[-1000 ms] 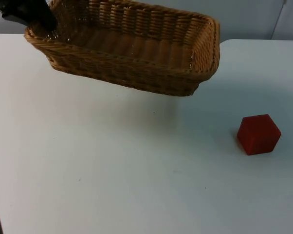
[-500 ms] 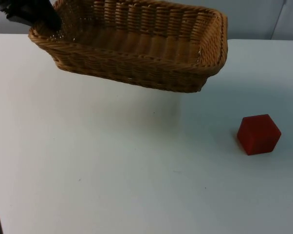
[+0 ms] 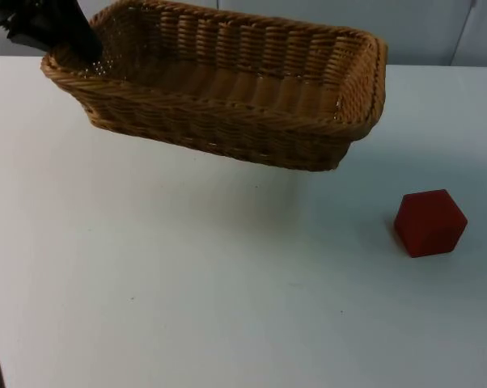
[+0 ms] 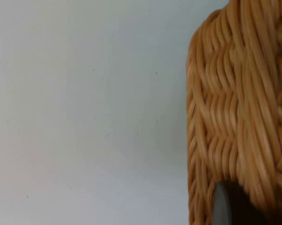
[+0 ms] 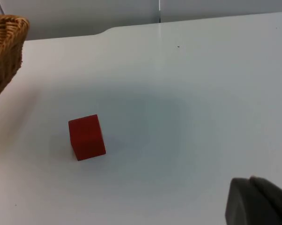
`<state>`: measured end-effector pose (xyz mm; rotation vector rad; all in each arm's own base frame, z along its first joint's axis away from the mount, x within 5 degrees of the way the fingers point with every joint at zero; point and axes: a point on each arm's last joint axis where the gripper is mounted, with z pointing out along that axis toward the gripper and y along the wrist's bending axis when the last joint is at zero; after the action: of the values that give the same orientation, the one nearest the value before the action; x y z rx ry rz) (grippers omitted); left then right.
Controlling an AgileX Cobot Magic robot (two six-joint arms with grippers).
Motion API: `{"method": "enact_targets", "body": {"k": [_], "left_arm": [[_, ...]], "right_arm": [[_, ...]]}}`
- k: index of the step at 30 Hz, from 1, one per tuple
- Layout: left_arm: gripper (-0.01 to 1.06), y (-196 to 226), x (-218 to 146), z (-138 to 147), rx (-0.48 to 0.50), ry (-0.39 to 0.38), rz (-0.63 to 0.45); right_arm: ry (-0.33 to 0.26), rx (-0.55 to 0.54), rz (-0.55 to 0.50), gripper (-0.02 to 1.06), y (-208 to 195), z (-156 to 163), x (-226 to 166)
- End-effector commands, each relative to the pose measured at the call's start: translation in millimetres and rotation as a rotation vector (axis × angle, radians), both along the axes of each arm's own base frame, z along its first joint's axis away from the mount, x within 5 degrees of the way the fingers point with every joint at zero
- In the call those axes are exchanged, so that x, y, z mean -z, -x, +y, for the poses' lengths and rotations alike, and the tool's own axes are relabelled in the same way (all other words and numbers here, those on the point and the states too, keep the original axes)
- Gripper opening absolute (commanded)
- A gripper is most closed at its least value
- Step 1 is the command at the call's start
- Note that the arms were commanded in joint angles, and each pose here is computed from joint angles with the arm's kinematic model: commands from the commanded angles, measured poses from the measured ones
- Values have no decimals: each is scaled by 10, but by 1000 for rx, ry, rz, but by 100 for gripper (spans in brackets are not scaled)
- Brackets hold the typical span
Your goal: Pick up the basket with the left hand and place the cube into the basket with the right hand.
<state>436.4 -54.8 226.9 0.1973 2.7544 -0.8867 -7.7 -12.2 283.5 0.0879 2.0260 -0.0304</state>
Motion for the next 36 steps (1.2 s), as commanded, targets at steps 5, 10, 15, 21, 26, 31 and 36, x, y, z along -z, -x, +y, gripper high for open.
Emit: {"method": "enact_targets", "body": {"k": [5, 10, 15, 21, 26, 31, 36], "left_arm": [[0, 67, -19, -53, 47, -21, 33], [0, 81, -9, -63, 59, -36, 44], [0, 80, -9, -63, 59, -37, 43], [0, 74, -9, -62, 54, -38, 37], [0, 74, -9, -62, 54, -38, 37], [0, 74, -9, -62, 56, -38, 36], [0, 70, -14, -67, 51, -30, 34]], "right_arm": [[8, -1, -12, 0, -4, -6, -5], [8, -1, -12, 0, -4, -6, -5], [8, -1, -12, 0, -4, -6, -5], [8, -1, -12, 0, -4, -6, -5], [-4, 3, -10, 0, -3, -4, -4], [16, -5, -22, 0, -41, -3, -45], [41, -30, 22, 0, -314, 30, -151]]}}
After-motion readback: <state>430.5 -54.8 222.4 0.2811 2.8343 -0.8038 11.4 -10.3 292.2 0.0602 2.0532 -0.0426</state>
